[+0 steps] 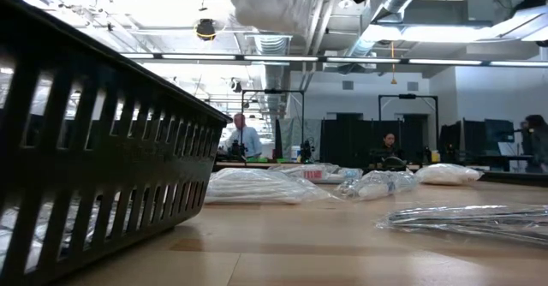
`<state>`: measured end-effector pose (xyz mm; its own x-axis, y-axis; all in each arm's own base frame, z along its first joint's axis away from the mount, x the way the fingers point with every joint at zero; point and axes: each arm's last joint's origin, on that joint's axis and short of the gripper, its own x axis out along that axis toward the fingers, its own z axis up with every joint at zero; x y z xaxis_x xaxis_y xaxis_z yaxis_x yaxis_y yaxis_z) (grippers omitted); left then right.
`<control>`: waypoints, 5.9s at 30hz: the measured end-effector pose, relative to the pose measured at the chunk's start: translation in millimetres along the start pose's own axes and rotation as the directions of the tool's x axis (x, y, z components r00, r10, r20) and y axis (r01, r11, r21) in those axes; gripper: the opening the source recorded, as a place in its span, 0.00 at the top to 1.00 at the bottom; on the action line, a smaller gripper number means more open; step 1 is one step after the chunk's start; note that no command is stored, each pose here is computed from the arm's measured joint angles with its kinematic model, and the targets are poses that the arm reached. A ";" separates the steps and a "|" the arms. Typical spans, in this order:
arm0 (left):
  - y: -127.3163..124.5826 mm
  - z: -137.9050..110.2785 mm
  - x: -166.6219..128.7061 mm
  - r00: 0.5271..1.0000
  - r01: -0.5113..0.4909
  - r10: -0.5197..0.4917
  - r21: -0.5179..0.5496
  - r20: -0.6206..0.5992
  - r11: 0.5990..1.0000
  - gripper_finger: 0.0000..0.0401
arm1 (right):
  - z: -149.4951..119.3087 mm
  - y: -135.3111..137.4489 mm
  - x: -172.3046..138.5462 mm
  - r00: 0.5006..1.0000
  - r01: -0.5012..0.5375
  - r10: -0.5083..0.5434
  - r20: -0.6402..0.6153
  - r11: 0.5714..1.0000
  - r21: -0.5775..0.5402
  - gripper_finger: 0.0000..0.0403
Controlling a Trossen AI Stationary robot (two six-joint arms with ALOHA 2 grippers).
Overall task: Pick & Place Travel size toiletries
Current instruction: Put the cotton pack into the left black bin
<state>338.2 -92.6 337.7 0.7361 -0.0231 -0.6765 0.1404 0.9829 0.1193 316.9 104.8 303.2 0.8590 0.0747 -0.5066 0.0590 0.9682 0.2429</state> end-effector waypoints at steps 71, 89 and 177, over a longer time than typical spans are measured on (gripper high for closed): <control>-75.1 -21.5 -37.7 0.215 0.893 -0.899 0.297 0.381 0.339 1.00 | -26.3 128.0 -19.2 0.837 0.226 0.469 0.283 0.175 -0.958 0.48; -83.5 -0.6 25.6 0.039 0.958 -0.960 0.261 0.278 0.114 1.00 | -21.4 139.3 -0.6 0.782 0.342 0.442 0.440 0.285 -0.895 0.73; -42.8 29.4 -79.5 0.416 -0.148 -0.006 0.074 0.909 0.986 1.00 | -8.3 55.4 -29.3 0.443 0.226 0.264 0.857 0.892 -0.392 0.29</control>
<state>293.2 -138.3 407.8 0.9076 -0.1817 0.3785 0.0787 0.9591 0.2718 290.8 158.2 324.7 0.8320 0.0847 0.5483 0.0476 0.9738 -0.2226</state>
